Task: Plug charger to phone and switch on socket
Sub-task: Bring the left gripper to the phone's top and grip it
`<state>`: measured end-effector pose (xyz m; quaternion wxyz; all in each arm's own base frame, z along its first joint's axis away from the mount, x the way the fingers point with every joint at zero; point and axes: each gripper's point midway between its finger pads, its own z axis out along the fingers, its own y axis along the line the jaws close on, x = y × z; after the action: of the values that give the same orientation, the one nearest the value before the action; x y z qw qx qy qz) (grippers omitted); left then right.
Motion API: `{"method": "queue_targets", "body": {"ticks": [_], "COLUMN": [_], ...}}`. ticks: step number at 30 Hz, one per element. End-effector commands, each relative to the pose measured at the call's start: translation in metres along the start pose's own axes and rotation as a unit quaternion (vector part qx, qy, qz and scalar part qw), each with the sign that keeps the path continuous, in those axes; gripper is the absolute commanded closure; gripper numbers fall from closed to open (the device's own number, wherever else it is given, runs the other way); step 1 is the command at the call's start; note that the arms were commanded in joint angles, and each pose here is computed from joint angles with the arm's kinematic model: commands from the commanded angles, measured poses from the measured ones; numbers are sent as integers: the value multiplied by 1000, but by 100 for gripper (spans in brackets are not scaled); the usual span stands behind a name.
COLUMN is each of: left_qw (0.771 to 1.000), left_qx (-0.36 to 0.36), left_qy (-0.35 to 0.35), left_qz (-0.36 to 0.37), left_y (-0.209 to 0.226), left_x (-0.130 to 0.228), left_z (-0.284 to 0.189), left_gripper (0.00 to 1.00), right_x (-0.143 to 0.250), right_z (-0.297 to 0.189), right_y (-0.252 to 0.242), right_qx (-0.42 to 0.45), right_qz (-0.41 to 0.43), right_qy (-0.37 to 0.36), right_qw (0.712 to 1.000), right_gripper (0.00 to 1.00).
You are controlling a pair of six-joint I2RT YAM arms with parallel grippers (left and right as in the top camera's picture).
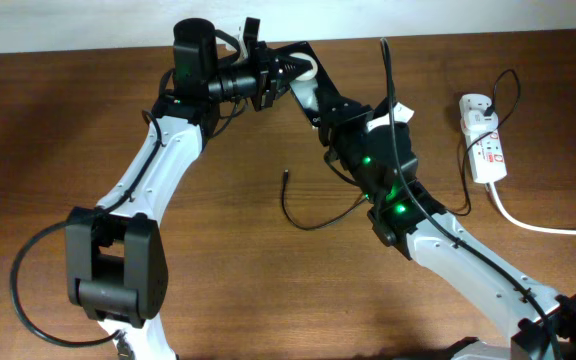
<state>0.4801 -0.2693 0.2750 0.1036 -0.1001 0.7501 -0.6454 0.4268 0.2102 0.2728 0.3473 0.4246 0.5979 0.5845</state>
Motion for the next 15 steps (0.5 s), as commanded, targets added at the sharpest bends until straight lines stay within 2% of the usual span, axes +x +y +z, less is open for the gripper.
{"method": "queue_targets", "body": {"ticks": [1,6,11,15], "left_qw": [1000,1000,999,996], "left_qx": [5,5,10,17], "left_qy": [-9,-19,-20,-10], "left_qz": [11,9,28,82], "left_y": [-5,-3,-1,2], "left_x": [-6,-16,-27,-33], "left_z": [-4,-17,-38,-62], "left_gripper": [100,100,100,100], "right_x": [7,7,6,13], "right_z": [0,0,0,-3], "right_y": [7,7,-6,-31], "right_qx": [-7,-6,20,72], "right_qz": [-12,-12,-14,-16], "right_qy": [9,9,8,29], "right_qw": [1000,1000,1000,997], "right_gripper": [68,28,9,0]}}
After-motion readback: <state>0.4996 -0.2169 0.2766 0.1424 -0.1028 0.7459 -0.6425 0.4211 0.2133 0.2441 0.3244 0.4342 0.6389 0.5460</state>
